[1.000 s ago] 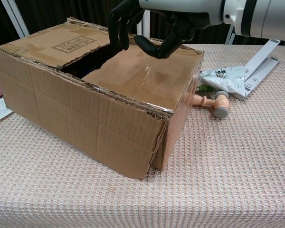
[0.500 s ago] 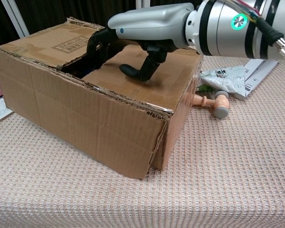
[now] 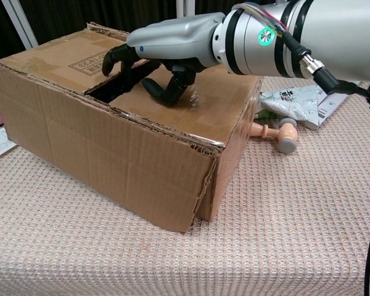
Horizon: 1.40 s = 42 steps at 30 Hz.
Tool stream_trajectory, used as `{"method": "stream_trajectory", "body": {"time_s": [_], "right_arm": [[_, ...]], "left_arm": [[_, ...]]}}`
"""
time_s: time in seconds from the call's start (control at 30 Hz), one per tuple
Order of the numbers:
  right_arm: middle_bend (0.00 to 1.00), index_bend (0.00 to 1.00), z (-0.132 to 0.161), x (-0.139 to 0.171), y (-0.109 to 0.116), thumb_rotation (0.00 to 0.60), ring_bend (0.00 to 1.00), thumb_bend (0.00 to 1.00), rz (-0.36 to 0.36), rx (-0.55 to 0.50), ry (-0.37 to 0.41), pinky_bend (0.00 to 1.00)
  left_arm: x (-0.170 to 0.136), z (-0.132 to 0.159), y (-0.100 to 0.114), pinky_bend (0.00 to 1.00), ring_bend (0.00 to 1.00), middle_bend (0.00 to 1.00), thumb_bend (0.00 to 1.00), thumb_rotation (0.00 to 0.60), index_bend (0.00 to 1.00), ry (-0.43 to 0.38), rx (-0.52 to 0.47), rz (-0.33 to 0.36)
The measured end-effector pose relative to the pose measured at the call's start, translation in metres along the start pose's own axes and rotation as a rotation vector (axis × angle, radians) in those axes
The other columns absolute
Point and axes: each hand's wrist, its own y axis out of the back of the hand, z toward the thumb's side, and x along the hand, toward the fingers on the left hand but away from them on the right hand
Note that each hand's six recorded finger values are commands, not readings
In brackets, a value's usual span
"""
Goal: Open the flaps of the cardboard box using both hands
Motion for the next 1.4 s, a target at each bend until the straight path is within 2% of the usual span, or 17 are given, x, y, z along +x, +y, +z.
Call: {"method": "stream_trajectory", "body": {"time_s": [0.3, 0.6, 0.9, 1.17, 1.4], "right_arm": [[0.26, 0.28, -0.004, -0.004, -0.004, 0.600, 0.11, 0.69, 0.008, -0.003, -0.019, 0.06], [0.26, 0.29, -0.004, -0.008, -0.002, 0.600, 0.09, 0.68, 0.001, -0.002, -0.012, 0.06], [0.28, 0.32, -0.006, -0.015, -0.007, 0.600, 0.10, 0.68, 0.040, 0.017, -0.027, 0.03], [0.34, 0.48, -0.008, -0.019, -0.007, 0.600, 0.10, 0.69, 0.045, 0.032, -0.044, 0.00], [0.45, 0.62, -0.008, -0.019, -0.001, 0.600, 0.10, 0.72, 0.035, 0.017, -0.048, 0.00]], "left_arm": [[0.000, -0.003, 0.001, 0.21, 0.09, 0.02, 0.00, 0.600, 0.02, 0.005, -0.001, -0.006], [0.001, -0.002, 0.000, 0.21, 0.09, 0.02, 0.00, 0.600, 0.02, 0.007, -0.005, -0.008], [0.000, -0.004, 0.002, 0.21, 0.09, 0.02, 0.00, 0.600, 0.02, 0.013, -0.004, -0.013], [0.000, -0.006, 0.003, 0.21, 0.09, 0.02, 0.00, 0.600, 0.02, 0.019, -0.010, -0.016], [0.001, -0.006, 0.003, 0.22, 0.09, 0.02, 0.00, 0.600, 0.02, 0.019, -0.017, -0.016]]}}
